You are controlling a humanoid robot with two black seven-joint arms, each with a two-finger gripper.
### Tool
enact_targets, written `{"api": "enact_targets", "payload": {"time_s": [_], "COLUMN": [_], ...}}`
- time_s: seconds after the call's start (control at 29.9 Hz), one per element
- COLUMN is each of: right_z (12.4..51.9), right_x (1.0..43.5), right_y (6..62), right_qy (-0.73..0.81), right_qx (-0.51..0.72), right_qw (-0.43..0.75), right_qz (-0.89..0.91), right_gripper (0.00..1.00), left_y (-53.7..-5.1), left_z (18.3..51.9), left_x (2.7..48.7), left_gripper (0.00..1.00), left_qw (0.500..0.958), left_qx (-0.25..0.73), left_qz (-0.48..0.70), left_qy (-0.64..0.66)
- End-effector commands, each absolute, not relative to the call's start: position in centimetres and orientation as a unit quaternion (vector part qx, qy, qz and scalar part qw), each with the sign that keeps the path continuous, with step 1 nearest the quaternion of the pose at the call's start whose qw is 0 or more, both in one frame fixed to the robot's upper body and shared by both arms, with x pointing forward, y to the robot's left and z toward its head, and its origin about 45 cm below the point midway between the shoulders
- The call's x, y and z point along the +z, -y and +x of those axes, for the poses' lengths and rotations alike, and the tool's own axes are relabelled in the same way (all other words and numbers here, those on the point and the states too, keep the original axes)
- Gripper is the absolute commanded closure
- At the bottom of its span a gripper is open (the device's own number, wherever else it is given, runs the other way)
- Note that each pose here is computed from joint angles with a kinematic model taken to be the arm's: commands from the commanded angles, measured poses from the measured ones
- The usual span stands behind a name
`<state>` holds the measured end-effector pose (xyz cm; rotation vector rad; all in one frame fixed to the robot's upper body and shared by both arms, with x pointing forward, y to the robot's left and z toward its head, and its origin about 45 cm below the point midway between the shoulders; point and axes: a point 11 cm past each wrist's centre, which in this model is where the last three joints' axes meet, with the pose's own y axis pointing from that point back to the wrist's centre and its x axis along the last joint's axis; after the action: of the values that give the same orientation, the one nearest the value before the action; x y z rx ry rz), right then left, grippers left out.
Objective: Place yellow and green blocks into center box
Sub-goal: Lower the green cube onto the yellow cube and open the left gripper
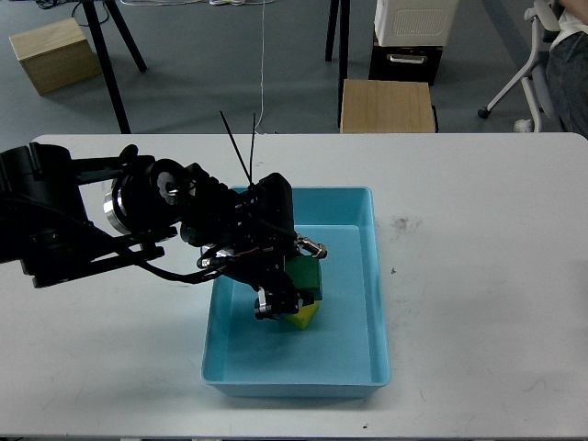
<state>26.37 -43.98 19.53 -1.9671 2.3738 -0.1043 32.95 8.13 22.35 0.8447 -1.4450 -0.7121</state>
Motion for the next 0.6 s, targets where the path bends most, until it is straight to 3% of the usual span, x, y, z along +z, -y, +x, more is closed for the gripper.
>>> {"api": "enact_targets", "payload": {"time_s": [0.0, 0.23, 0.37, 0.57], "right_z": [26.43, 26.39, 26.38, 26.37], "right_x": [19.61, 19.41, 19.45, 19.42], "right_y": [43.92, 43.75, 43.84, 43.82], "right_qy": [-0.768, -0.768, -0.768, -0.768], "right_qx": [-0.034, -0.032, -0.033, -0.033], "right_qw": [0.03, 0.029, 0.028, 0.029], "right_qz": [-0.638, -0.64, -0.639, -0.639], "right_gripper": [0.03, 0.03, 0.03, 0.03], "left_y": [-8.02, -7.85, -7.94, -7.89], "left_z": [33.26, 34.04, 33.82, 33.76], "left_x": [21.72, 21.36, 20.98, 20.91], "left_gripper": [0.78, 0.68, 0.53, 0.45], "left_qw": [0.619, 0.619, 0.623, 0.623], "left_qx": [-0.306, -0.301, -0.302, -0.303], "left_qz": [0.371, 0.381, 0.38, 0.379], "left_qy": [0.621, 0.617, 0.613, 0.613]}}
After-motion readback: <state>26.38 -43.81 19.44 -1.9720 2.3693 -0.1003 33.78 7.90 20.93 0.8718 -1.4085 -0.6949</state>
